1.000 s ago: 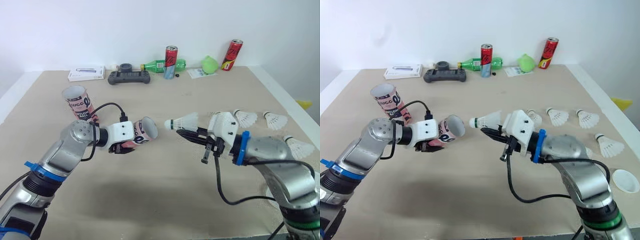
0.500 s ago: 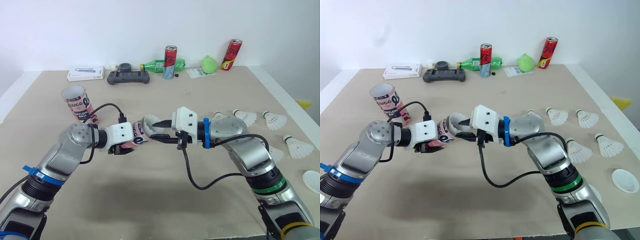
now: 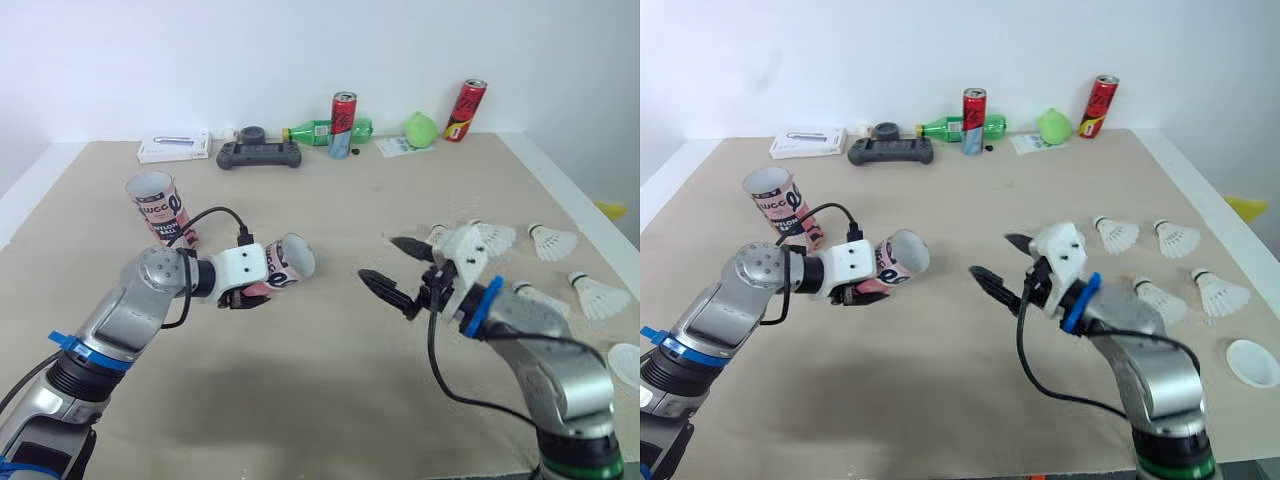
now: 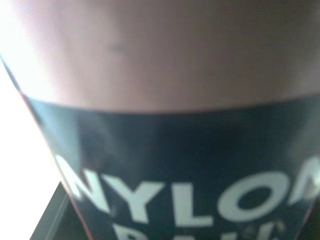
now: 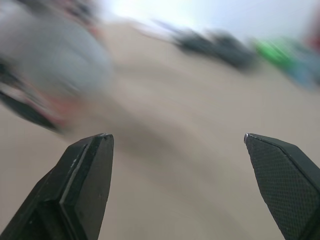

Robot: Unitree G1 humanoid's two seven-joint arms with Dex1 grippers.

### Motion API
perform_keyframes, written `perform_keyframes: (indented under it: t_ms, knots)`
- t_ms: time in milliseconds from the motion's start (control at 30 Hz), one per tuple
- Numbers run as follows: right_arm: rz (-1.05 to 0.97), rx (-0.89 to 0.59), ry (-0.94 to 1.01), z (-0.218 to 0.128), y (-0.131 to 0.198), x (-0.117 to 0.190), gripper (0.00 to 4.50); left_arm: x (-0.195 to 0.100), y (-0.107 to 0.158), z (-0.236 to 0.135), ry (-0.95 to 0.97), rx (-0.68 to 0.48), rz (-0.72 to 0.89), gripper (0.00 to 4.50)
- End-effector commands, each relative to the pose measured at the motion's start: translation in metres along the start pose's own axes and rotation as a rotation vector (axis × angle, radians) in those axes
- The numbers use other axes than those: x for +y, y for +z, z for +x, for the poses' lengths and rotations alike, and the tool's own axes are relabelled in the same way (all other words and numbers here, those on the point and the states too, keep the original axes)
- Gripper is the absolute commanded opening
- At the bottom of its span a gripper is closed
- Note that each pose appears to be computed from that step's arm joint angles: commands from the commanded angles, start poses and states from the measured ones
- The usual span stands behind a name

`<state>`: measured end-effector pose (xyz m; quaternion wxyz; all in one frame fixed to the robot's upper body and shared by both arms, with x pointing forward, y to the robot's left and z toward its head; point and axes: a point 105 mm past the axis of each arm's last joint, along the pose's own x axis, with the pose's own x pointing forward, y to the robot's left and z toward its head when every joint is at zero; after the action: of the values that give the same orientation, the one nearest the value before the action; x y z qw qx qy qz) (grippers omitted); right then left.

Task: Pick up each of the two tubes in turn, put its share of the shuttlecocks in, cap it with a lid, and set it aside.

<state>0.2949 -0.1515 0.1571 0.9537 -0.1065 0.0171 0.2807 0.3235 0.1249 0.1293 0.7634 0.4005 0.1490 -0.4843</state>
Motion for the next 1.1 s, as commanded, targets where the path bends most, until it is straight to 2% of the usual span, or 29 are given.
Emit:
perform_keyframes:
  t_ms: [33, 167, 400, 667, 767, 800, 867, 967, 1033, 1100]
  knots:
    - [-0.028, 0.032, -0.225, 0.004, -0.006, -0.018, 4.47, -0.016, -0.013, 0.012, -0.074, 0.033, -0.037, 2.81]
    - [0.023, 0.071, -0.446, 0.018, -0.021, -0.044, 4.47, -0.015, -0.012, 0.013, -0.079, 0.031, -0.033, 2.81]
    - [0.106, 0.112, -0.613, 0.05, -0.049, -0.075, 4.47, -0.013, -0.01, 0.012, -0.077, 0.031, -0.019, 2.81]
    - [0.14, 0.081, -0.746, 0.074, -0.053, -0.101, 4.47, -0.017, -0.011, 0.006, -0.069, 0.034, -0.025, 2.81]
    - [0.128, 0.064, -0.742, 0.082, -0.049, -0.101, 3.69, -0.017, -0.012, 0.005, -0.064, 0.037, -0.029, 2.81]
    - [0.126, 0.062, -0.736, 0.084, -0.048, -0.1, 3.14, -0.017, -0.012, 0.005, -0.062, 0.039, -0.03, 2.81]
    - [0.123, 0.055, -0.732, 0.085, -0.047, -0.1, 2.55, -0.017, -0.013, 0.004, -0.06, 0.04, -0.03, 2.81]
    - [0.118, 0.05, -0.725, 0.085, -0.048, -0.098, 1.23, -0.017, -0.012, 0.004, -0.057, 0.04, -0.031, 2.81]
    - [0.117, 0.039, -0.713, 0.085, -0.047, -0.097, 0.04, -0.017, -0.012, 0.004, -0.056, 0.039, -0.031, 2.81]
    - [0.111, 0.018, -0.685, 0.086, -0.042, -0.093, 0.04, -0.017, -0.011, 0.005, -0.056, 0.038, -0.031, 2.81]
